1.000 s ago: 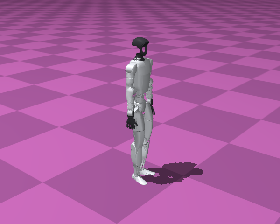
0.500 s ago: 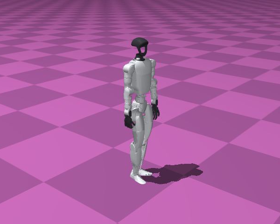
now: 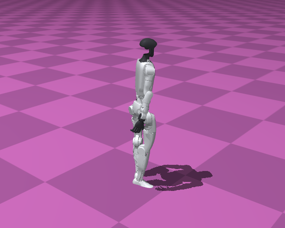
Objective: In place motions
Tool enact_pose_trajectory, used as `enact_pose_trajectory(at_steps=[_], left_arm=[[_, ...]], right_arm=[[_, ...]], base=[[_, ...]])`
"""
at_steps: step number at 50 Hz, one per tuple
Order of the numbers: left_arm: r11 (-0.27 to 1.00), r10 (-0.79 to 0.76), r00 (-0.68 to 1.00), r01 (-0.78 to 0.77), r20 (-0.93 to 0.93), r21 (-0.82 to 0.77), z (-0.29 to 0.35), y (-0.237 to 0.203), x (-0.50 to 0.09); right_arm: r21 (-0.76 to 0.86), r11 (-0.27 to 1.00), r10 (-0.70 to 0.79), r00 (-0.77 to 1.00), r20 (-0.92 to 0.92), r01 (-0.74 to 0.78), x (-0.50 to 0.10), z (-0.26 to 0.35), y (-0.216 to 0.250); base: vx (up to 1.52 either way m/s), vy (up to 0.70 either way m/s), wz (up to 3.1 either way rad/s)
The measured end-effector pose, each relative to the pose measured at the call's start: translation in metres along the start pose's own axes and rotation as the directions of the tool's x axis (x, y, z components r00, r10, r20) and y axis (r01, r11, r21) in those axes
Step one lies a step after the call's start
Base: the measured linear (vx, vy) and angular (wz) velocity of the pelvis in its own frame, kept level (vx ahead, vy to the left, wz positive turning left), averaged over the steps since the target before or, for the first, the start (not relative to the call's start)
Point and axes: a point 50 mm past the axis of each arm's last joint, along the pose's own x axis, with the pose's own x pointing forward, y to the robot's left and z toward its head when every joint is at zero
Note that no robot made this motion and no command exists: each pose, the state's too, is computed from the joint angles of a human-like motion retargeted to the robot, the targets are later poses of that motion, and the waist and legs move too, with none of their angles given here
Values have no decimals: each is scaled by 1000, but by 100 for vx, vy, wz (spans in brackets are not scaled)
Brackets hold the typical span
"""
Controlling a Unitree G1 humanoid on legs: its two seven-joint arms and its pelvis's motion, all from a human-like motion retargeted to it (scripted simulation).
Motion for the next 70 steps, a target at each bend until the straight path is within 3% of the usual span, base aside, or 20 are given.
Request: enact_pose_trajectory(at_steps=[6,12,20,27,32,42,53,62,70], left_arm=[[991,33,993,-48,-111,-128,-26,18,-4],[971,74,985,-106,-154,-216,-48,33,-10],[954,90,945,-172,-314,-245,-99,36,-22],[898,22,943,-165,-333,-407,-116,23,-25],[943,49,965,-129,-256,-306,-78,36,-17],[991,38,999,-35,19,-127,6,37,-6],[997,60,995,-63,-80,-36,-26,11,-3],[968,18,992,-49,-127,-246,-44,-9,-3],[994,19,991,-34,-135,-108,-42,-5,-3]], right_arm=[[129,991,36,999,-30,-31,0,-14,0],[122,991,-53,998,-25,56,-4,-5,-16],[6,997,-71,972,223,72,-16,65,-25],[-106,994,66,911,407,-25,-31,116,-2],[-123,991,100,906,411,-53,-28,113,8],[-216,974,104,977,187,-63,-10,67,17],[-158,980,136,985,109,-117,-3,41,22],[-99,991,105,970,219,-85,-7,60,20],[-128,990,90,959,269,-57,-12,75,13]], base=[[50,-53,274],[47,-50,129],[40,-42,31],[34,-43,64],[14,-37,170],[-4,-27,100],[-9,6,18],[-16,16,1],[-17,24,-187]])
